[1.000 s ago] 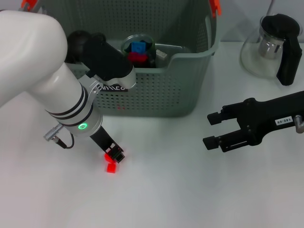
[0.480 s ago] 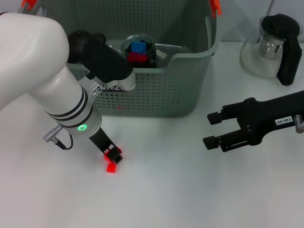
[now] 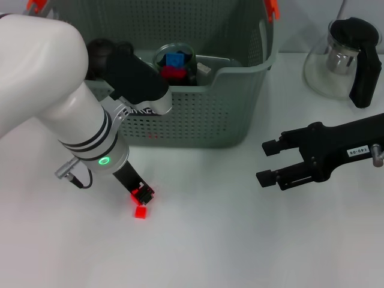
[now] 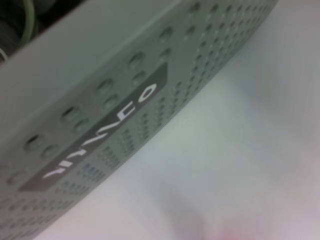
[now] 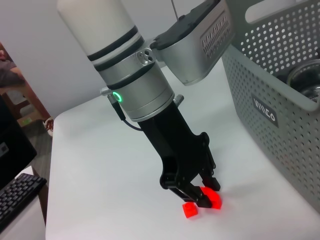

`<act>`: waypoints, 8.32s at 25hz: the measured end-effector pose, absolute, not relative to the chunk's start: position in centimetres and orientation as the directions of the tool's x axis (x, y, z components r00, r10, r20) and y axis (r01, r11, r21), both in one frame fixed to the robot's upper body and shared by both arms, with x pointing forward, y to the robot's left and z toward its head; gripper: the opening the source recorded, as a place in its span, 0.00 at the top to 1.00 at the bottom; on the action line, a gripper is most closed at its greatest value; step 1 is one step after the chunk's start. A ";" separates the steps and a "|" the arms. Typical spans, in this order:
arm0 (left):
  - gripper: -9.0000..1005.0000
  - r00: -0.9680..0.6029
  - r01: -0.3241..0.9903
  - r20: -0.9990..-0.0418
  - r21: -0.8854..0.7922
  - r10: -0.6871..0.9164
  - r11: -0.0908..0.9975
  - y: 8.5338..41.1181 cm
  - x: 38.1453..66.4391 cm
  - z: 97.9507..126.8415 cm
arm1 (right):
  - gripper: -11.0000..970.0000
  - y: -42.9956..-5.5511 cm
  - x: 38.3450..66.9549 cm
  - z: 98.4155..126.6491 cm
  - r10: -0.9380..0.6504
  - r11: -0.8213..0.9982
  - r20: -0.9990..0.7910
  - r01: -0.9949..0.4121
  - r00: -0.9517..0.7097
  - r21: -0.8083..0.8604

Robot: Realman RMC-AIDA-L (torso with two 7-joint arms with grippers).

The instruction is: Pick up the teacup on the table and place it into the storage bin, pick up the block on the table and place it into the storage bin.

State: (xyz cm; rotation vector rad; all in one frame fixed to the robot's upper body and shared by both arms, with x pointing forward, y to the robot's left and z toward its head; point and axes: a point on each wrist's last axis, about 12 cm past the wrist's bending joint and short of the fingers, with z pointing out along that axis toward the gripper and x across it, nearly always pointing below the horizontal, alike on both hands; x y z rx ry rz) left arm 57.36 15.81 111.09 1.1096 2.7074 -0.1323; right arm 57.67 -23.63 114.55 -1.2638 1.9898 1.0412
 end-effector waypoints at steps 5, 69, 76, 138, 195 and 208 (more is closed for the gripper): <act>0.71 -0.682 0.710 -0.243 0.003 0.690 0.704 16.0 57.5 111.7 | 0.13 -23.6 57.7 114.6 -0.481 0.256 -0.780 -0.915 -0.401 0.312; 0.08 -0.185 0.963 -0.858 -0.061 0.479 0.262 23.8 54.9 127.7 | 0.14 -23.8 57.6 113.4 -0.473 0.280 -0.775 -0.905 -0.420 0.319; 0.07 -0.076 0.982 -0.686 0.076 0.723 0.175 23.2 51.8 123.7 | 0.14 -23.4 57.7 113.1 -0.473 0.285 -0.775 -0.905 -0.419 0.315; 0.51 -0.080 0.993 -0.215 0.064 0.973 0.096 16.7 56.5 110.9 | 0.14 -22.8 57.6 112.4 -0.446 0.300 -0.774 -0.890 -0.450 0.344; 0.64 -0.265 0.740 -0.928 -0.023 0.261 0.672 17.7 68.0 126.5 | 0.14 -22.7 57.6 112.6 -0.453 0.285 -0.776 -0.896 -0.439 0.340; 0.25 -0.263 0.817 -0.954 -0.139 0.147 0.560 22.8 62.7 126.7 | 0.14 -22.6 57.6 112.7 -0.453 0.271 -0.789 -0.908 -0.414 0.321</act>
